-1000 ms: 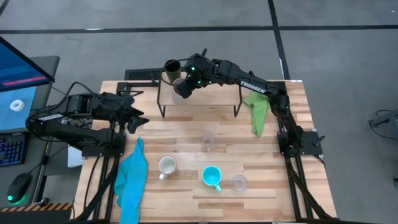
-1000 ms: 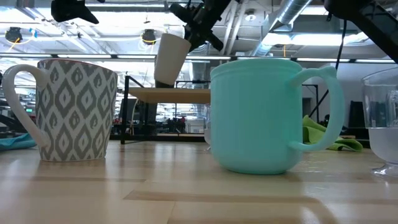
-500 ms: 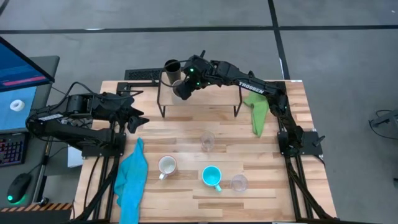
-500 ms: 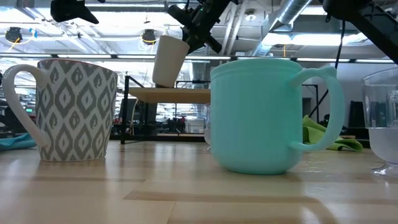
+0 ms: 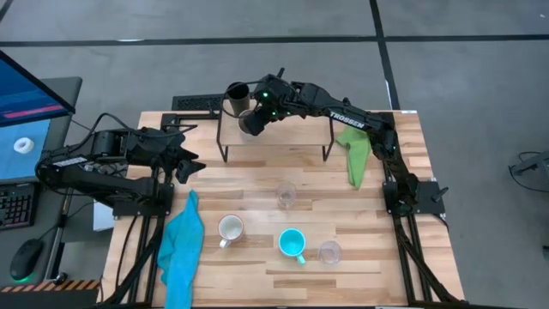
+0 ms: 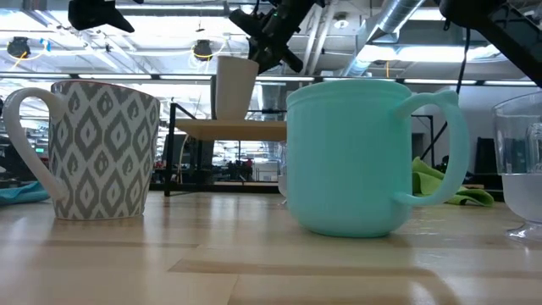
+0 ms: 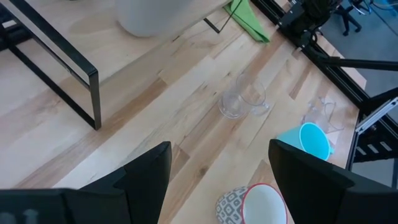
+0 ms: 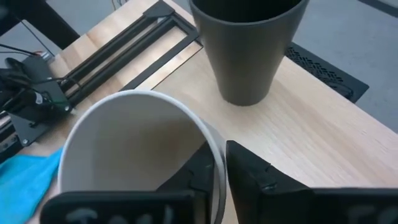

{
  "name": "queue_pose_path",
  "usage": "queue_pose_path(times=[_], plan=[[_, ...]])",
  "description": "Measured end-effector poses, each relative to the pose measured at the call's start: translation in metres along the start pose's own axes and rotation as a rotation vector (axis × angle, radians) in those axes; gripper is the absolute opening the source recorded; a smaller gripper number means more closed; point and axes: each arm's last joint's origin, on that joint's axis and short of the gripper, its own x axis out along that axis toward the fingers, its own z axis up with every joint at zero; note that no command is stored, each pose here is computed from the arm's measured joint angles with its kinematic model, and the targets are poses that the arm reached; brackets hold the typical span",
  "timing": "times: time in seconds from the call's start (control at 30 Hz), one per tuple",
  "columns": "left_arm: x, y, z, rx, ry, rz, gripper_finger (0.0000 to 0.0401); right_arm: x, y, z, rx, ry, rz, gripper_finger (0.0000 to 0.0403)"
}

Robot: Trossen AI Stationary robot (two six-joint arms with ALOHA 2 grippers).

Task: Stack small to large cups/mugs on shelf
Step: Put the white cup on the shelf

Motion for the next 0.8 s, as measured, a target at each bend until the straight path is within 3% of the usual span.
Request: queue_pose_path(times=[0.53, 0.8], plan=[[0.0, 0.0, 0.0, -0.005, 0.0, 0.0, 0.0261, 0.0005, -0.005, 0.0055, 0.004, -0.035, 0.01, 0.0071], [0.0, 0.0, 0.0, -0.005, 0.0, 0.0, 0.0261, 0.0005, -0.0049, 0.0058, 0.002, -0.038, 0.011, 0.0135]])
